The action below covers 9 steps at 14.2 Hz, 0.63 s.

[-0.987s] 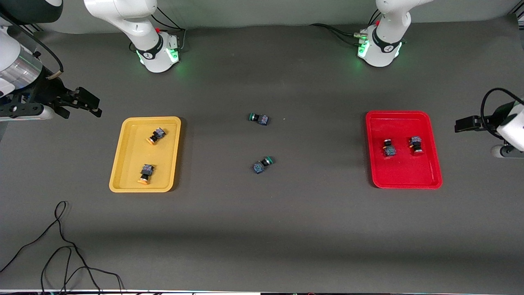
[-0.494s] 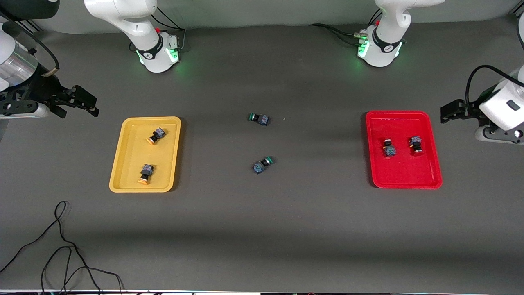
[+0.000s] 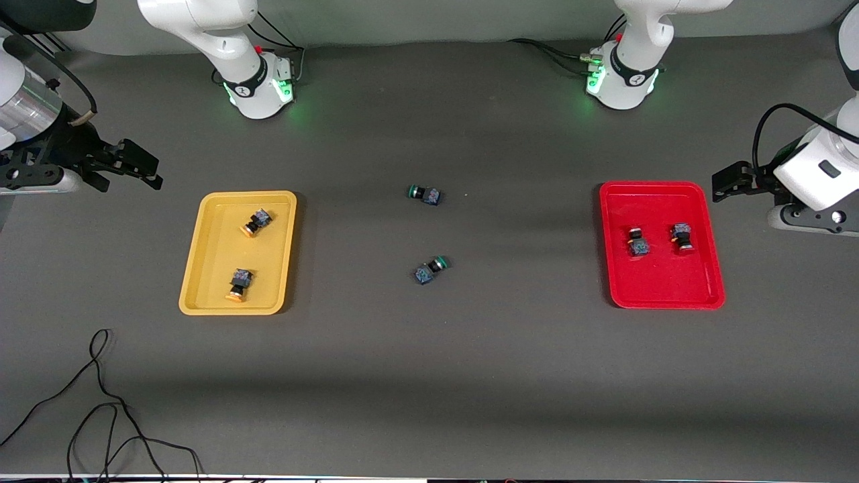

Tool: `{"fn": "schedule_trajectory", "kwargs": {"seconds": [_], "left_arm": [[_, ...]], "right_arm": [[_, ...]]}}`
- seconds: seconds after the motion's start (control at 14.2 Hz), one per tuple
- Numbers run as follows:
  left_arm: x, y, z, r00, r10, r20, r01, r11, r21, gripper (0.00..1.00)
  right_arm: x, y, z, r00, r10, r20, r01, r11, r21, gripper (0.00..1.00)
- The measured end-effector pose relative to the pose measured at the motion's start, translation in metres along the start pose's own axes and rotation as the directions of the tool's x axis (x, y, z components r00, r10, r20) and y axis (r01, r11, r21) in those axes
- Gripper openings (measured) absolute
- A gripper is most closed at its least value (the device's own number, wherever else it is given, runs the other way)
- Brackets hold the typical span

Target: Place red and yellow buttons in trays

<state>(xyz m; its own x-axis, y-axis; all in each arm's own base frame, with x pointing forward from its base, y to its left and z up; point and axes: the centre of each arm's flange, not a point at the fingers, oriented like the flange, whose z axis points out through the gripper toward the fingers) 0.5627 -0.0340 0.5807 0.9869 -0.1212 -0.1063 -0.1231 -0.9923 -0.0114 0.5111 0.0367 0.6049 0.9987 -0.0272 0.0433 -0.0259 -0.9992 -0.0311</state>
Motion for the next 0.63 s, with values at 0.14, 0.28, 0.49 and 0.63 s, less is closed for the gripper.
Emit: {"fn": "schedule_trajectory", "kwargs": {"seconds": [0.14, 0.28, 0.49, 0.63], "left_arm": [[0.0000, -0.0003, 0.0000, 1.000, -0.003, 0.000, 0.003, 1.000, 0.000, 1.00], [-0.0001, -0.0012, -0.0001, 1.000, -0.005, 0.000, 0.005, 1.000, -0.001, 1.00], [-0.0002, -0.0015, -0.0005, 1.000, -0.007, -0.001, 0.007, 1.000, -0.001, 1.00], [-0.0003, -0.0010, -0.0006, 1.000, -0.009, -0.002, 0.009, 1.000, -0.009, 1.00]], "right_arm": [[0.0001, 0.0001, 0.0002, 1.000, 0.000, 0.000, 0.000, 1.000, 0.000, 1.00], [0.0007, 0.0003, 0.0006, 1.000, 0.001, -0.001, -0.001, 1.000, 0.000, 1.00], [0.0014, 0.0003, 0.0008, 1.000, 0.001, -0.002, -0.001, 1.000, 0.000, 1.00], [0.0015, 0.0010, 0.0009, 1.000, 0.002, -0.002, -0.002, 1.000, 0.000, 1.00]]}}
